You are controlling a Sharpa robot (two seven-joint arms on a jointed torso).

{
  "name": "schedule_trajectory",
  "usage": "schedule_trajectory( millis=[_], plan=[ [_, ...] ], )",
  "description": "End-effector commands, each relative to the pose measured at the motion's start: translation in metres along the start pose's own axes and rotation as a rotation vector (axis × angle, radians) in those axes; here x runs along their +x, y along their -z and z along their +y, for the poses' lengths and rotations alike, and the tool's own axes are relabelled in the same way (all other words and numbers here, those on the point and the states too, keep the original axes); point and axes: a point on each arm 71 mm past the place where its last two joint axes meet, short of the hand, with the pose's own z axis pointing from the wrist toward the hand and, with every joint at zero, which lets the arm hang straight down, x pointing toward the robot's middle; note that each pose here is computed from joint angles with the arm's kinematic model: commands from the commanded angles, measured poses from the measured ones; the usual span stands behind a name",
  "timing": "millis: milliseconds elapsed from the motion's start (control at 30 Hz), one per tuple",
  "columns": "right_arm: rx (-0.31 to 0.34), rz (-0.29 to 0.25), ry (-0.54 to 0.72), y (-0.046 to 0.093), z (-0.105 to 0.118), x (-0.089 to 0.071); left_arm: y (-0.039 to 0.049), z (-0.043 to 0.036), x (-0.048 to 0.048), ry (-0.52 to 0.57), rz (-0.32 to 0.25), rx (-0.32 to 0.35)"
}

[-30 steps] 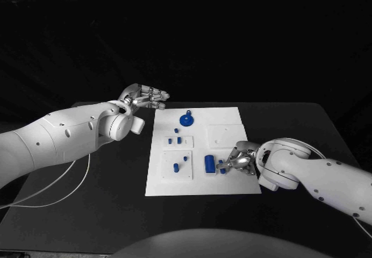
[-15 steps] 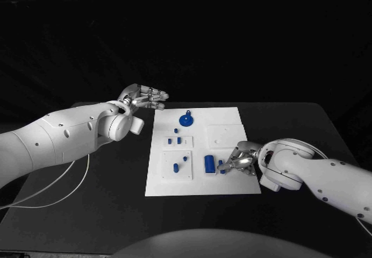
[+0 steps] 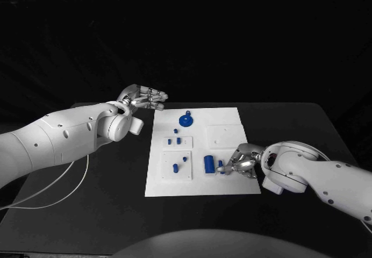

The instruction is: Assemble the parts on the task board

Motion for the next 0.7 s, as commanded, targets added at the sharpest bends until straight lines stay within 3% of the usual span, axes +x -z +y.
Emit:
schedule_trajectory(
  millis=[33,700],
  plan=[
    [-0.025,0.030,0.006,0.0010,-0.0004,0.0022,0.0000,-0.0005,0.0021,0.010,0.015,0.002],
    [0.004,-0.004,0.005,0.0011,-0.0077,-0.0001,0.0002,-0.0002,0.0014,0.009,0.015,0.000]
  ],
)
